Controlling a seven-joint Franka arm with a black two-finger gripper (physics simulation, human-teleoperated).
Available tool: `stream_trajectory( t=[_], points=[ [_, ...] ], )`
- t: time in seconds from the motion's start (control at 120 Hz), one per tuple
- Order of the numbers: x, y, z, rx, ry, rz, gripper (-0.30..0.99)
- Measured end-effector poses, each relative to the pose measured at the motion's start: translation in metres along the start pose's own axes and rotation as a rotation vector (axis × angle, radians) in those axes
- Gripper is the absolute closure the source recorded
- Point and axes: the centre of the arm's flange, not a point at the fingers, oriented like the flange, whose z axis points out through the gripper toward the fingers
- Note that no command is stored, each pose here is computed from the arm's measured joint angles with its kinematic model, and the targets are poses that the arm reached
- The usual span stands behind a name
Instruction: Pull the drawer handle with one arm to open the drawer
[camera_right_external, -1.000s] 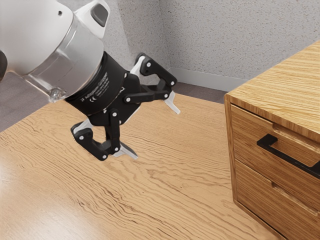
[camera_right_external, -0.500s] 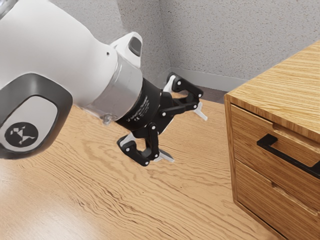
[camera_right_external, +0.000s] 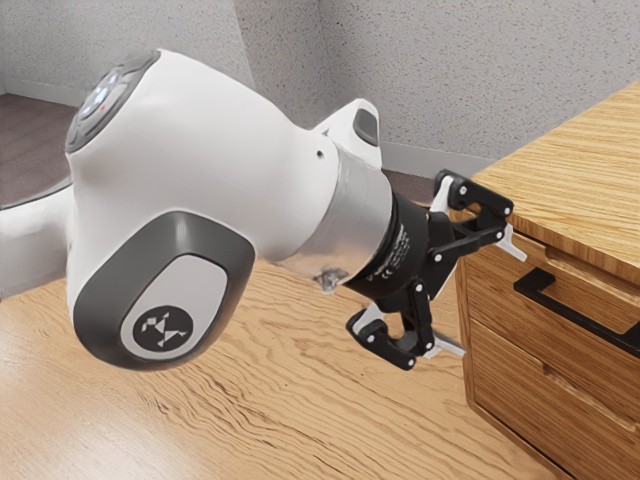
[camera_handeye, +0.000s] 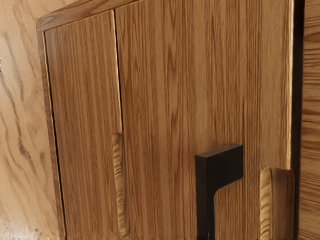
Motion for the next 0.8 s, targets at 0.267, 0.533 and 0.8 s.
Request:
stream_trajectory(
  t=[0.267, 0.533, 0.8],
  points=[
    [0.004, 0.0, 0.031, 0.028, -0.005, -0.125, 0.0],
    [-0.02, -0.002, 0.049, 0.032, -0.032, -0.166, 0.0],
    [-0.028, 0.001, 0.065, 0.034, -0.046, -0.204, 0.0]
  ],
)
